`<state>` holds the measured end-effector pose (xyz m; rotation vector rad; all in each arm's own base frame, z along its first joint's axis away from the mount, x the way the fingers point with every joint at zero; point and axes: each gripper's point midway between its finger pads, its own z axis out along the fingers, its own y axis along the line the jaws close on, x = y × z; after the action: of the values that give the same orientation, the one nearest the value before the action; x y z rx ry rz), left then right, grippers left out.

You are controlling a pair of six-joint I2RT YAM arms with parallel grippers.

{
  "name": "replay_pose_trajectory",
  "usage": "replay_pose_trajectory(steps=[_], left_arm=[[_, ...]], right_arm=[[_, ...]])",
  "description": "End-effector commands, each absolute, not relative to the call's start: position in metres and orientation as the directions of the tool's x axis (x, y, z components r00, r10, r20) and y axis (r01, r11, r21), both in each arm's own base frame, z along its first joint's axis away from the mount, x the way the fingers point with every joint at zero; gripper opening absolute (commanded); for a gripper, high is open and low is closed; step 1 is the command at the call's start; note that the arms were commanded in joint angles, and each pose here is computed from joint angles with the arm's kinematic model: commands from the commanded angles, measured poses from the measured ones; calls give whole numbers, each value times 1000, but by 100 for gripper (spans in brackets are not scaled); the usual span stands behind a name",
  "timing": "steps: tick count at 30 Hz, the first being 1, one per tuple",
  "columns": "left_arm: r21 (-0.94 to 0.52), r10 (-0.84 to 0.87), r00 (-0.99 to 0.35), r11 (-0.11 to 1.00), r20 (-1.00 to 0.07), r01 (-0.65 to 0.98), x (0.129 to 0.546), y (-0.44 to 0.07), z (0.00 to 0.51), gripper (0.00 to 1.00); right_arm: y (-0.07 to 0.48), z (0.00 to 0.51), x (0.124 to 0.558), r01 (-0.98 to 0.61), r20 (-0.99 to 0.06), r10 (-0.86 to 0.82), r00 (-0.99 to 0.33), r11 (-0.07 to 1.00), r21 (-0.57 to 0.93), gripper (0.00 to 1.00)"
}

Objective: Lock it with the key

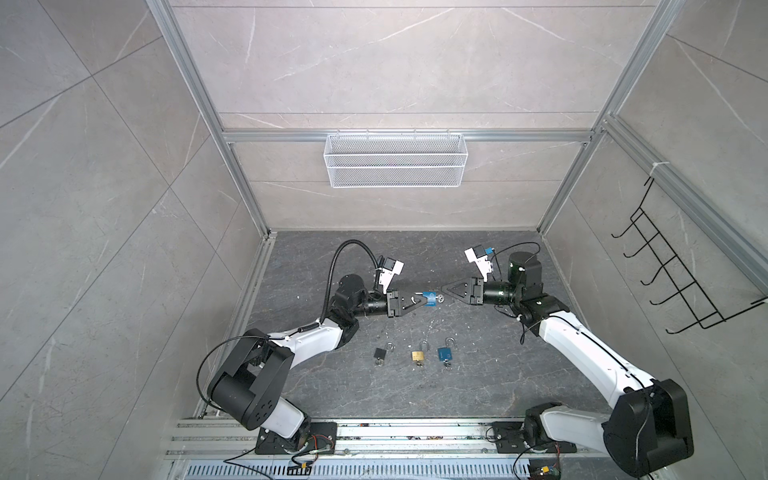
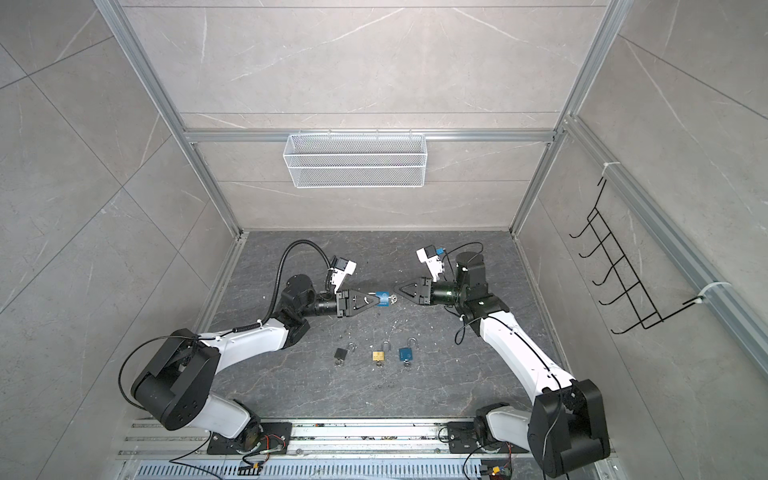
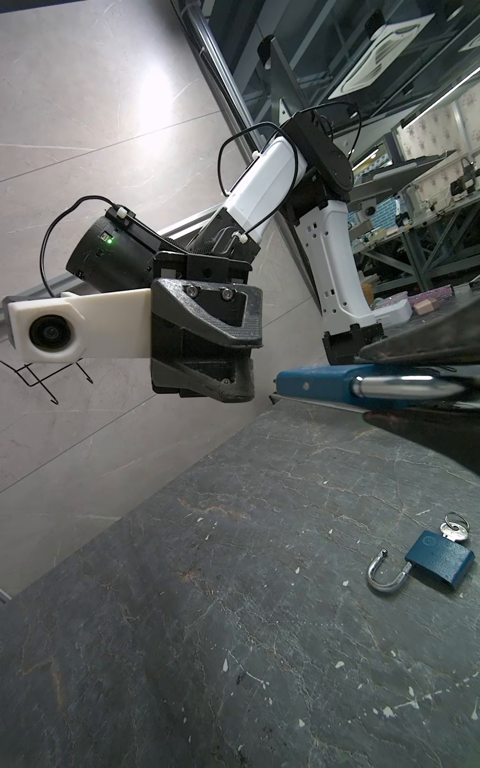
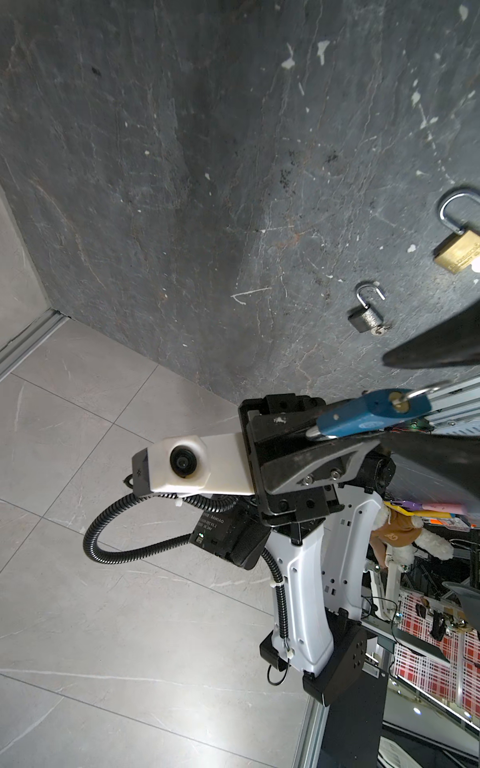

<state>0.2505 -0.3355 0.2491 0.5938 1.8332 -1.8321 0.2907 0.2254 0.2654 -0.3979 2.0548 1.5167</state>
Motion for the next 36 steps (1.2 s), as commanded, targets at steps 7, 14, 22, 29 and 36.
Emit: replay_pose_trajectory(steps=[7, 14, 22, 29, 36], left_arm=[[-721, -71, -726, -88, -684, 687, 249, -336, 288, 0], [-727, -69, -733, -94, -677, 680, 250, -337, 289, 0], [-729, -63, -737, -109, -673, 675, 252, -340, 292, 0], [-735, -63, -743, -109, -667, 669, 254, -341, 290, 0], [-754, -81, -758, -79, -647, 652, 262, -341, 282, 0]], right_arm=[[226, 264, 282, -554, -596, 71, -800, 296, 778, 28], [230, 270, 276, -570, -598, 71, -798, 232, 788, 23], [230, 267, 276, -562, -587, 75, -806, 216, 798, 20], [230, 267, 276, -564, -589, 74, -805, 213, 798, 17], [230, 267, 274, -564, -588, 83, -805, 203, 800, 12]])
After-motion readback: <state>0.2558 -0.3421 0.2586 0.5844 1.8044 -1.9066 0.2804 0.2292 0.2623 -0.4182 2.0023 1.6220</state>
